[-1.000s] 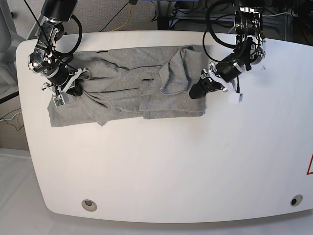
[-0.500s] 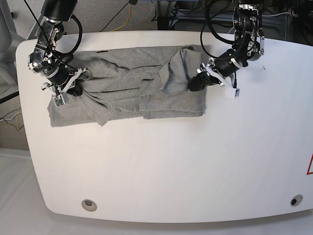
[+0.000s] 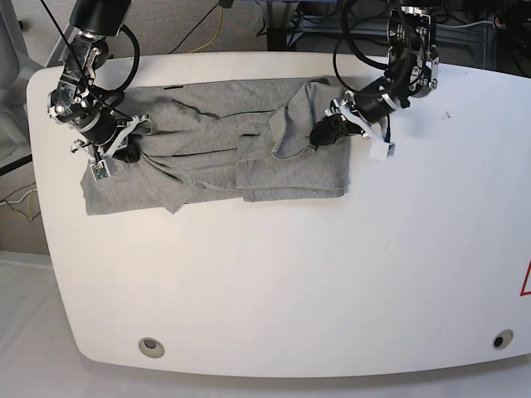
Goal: Fold the T-shirt properly
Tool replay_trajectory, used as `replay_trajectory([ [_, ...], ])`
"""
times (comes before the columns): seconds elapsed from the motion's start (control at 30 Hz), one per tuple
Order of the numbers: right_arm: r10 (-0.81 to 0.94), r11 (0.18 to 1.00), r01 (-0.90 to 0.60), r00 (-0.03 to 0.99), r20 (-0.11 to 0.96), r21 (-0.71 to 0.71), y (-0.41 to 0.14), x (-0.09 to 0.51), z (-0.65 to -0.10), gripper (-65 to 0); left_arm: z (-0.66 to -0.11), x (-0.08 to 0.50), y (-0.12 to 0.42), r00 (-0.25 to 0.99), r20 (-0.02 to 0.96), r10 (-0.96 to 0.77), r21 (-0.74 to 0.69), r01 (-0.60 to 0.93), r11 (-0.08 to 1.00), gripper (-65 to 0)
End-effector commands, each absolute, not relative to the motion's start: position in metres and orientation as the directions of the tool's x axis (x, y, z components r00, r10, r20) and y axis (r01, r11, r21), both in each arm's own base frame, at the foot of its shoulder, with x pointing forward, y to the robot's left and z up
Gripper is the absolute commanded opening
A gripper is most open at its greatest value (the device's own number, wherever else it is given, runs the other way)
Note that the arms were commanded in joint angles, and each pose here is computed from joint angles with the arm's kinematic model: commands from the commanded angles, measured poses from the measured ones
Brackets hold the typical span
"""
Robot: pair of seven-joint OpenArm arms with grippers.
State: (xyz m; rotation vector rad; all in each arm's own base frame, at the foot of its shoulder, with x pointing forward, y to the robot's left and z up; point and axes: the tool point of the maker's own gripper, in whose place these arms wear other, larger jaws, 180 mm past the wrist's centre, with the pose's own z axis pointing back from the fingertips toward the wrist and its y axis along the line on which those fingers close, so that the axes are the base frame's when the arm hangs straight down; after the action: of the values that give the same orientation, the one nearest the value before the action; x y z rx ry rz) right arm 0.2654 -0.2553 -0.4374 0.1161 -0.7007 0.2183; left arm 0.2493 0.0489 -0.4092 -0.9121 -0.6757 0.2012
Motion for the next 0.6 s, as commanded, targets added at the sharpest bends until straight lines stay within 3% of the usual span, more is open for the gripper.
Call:
replay_trajectory([
  [0.0, 0.264, 0.964, -0.26, 0.908, 0.326, -0.055, -0.282, 0.198, -0.482, -65.0, -0.416, 0.245, 0.045, 0.793, 0.418, 0.444, -0.799, 0.088, 0.595, -63.1],
  [0.57, 0.264, 0.964, -0.26, 0.908, 0.325, -0.054, -0.282, 0.197, -0.482, -65.0, -0.403, 0.257, 0.014, 0.802, 0.428, 0.417, -0.82, 0.15, 0.553, -63.1],
])
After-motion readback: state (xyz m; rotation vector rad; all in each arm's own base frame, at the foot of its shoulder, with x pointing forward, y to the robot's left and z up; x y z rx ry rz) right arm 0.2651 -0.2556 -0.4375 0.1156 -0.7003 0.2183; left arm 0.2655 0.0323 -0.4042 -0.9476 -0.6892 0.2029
